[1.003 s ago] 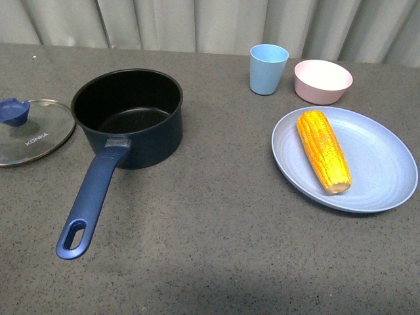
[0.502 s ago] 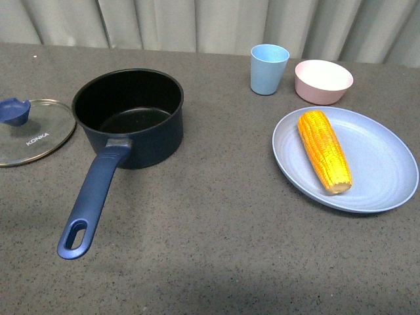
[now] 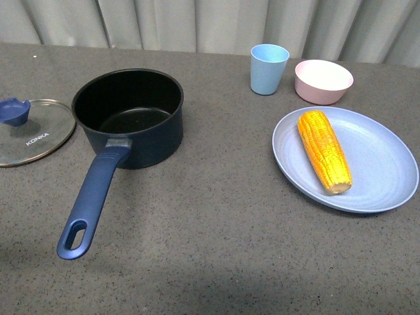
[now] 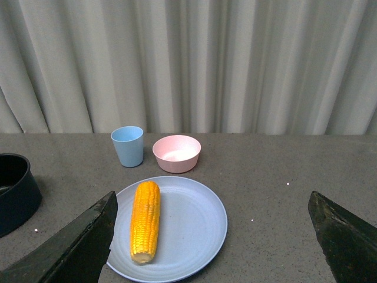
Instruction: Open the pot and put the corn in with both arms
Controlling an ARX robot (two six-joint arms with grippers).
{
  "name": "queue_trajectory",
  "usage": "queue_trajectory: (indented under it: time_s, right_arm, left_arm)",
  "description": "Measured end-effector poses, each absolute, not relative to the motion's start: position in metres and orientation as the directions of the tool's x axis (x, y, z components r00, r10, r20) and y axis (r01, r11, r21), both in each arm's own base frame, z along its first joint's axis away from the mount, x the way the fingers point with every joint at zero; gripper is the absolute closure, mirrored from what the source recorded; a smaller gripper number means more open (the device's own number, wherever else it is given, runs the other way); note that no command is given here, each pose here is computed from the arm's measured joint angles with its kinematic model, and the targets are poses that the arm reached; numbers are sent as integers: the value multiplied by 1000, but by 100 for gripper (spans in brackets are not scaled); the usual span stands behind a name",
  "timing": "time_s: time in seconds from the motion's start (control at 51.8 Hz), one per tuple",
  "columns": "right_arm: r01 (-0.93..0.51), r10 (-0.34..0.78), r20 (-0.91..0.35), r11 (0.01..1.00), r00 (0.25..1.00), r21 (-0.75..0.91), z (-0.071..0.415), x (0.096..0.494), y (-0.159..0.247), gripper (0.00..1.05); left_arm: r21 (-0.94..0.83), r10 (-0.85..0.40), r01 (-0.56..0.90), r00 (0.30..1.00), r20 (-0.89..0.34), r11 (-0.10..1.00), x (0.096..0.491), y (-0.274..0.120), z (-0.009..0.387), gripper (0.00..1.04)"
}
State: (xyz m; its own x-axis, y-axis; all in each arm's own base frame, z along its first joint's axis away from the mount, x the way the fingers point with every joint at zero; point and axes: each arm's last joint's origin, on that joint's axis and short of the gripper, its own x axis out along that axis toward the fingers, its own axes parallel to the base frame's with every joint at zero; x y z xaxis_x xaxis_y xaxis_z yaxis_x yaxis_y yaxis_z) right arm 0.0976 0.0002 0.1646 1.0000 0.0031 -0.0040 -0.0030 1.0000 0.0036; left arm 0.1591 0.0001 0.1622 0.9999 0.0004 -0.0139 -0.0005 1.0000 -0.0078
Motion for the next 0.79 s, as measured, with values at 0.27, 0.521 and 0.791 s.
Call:
queue_trajectory:
  time_s: [0.27, 0.521, 0.791]
  right_arm:
    - [-3, 3, -4, 1000, 1000, 4, 165, 98, 0, 9]
    - [-3, 3, -4, 1000, 1000, 4, 165, 98, 0, 9]
    - [-3, 3, -4, 1000, 1000, 4, 165, 98, 0, 9]
  left_arm:
    - [-8, 0, 0, 1000, -1, 1000, 143, 0, 166, 101]
    - [-8, 0, 0, 1000, 14, 1000, 132, 0, 171, 101]
    - [-8, 0, 0, 1000, 20, 1000, 123, 0, 173, 101]
